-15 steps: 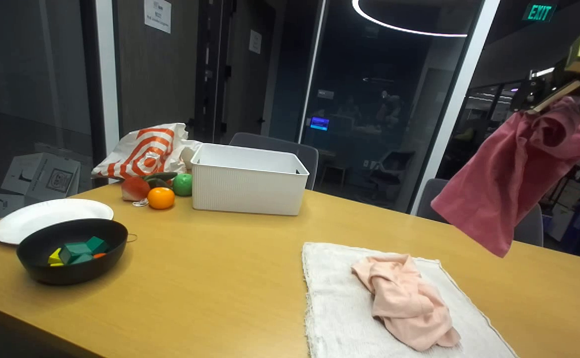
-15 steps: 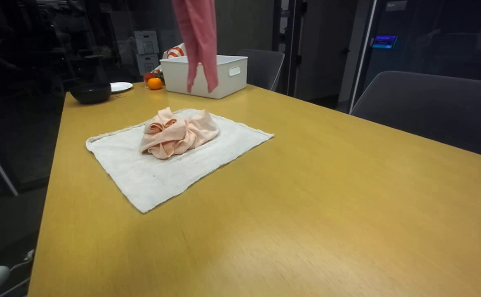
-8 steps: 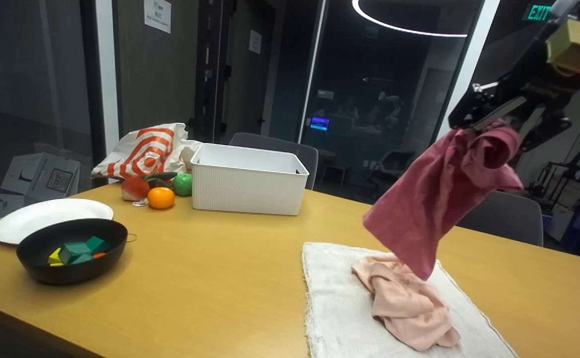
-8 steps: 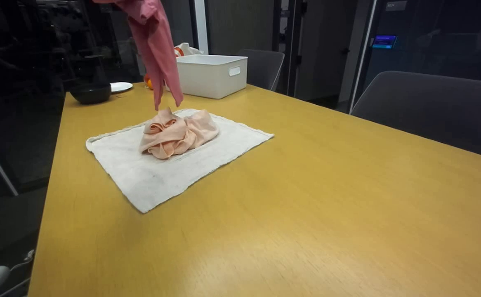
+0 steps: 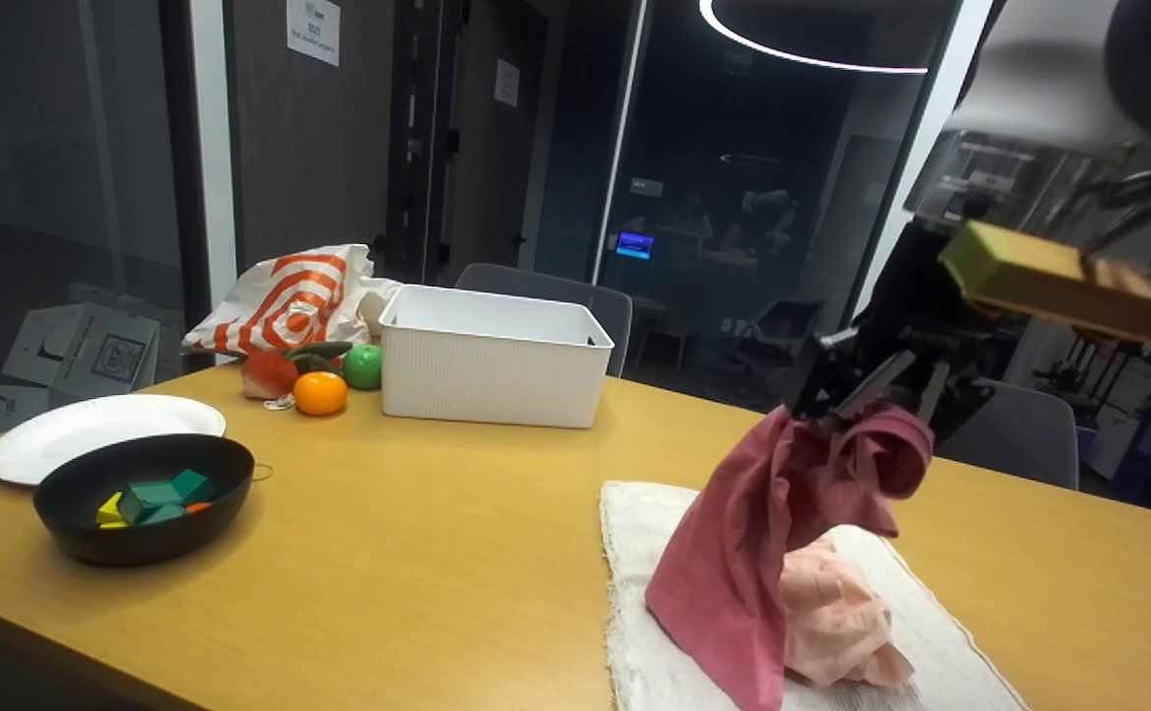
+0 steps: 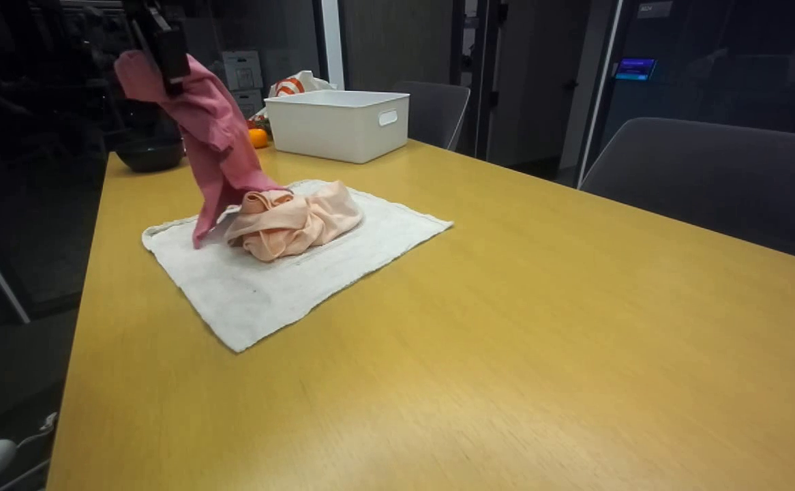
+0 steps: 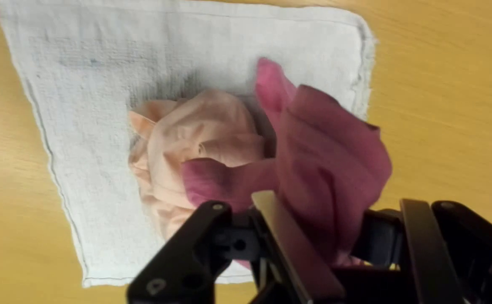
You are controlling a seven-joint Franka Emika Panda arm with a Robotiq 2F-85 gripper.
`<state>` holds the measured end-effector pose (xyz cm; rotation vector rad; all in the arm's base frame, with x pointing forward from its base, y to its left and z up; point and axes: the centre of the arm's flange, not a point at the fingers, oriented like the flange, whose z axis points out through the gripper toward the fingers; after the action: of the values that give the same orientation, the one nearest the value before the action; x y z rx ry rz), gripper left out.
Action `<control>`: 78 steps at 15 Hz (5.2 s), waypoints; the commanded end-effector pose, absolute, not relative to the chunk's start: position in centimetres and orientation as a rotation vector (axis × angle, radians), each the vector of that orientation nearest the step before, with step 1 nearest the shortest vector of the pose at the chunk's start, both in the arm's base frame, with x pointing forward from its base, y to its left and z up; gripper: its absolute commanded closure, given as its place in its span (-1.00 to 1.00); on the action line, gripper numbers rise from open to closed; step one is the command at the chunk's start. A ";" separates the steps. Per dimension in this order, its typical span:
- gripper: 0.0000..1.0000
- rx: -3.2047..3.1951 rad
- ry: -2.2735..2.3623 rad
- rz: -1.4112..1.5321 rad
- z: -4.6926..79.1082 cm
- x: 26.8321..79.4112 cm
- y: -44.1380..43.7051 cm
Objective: Put the colored cloths on the white cloth then fold it
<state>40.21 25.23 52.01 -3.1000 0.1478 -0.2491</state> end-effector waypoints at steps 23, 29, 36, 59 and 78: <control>1.00 -3.472 0.281 -0.764 40.8 47.6 21.0; 0.99 -3.344 0.253 -0.369 40.1 49.4 21.7; 0.95 -3.350 0.250 -0.249 34.9 52.1 22.2; -1.00 -3.049 0.548 0.343 48.7 52.1 14.9; -1.00 -3.111 0.451 0.313 43.0 45.4 7.4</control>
<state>47.33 9.10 44.79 -3.1044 0.5964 0.4038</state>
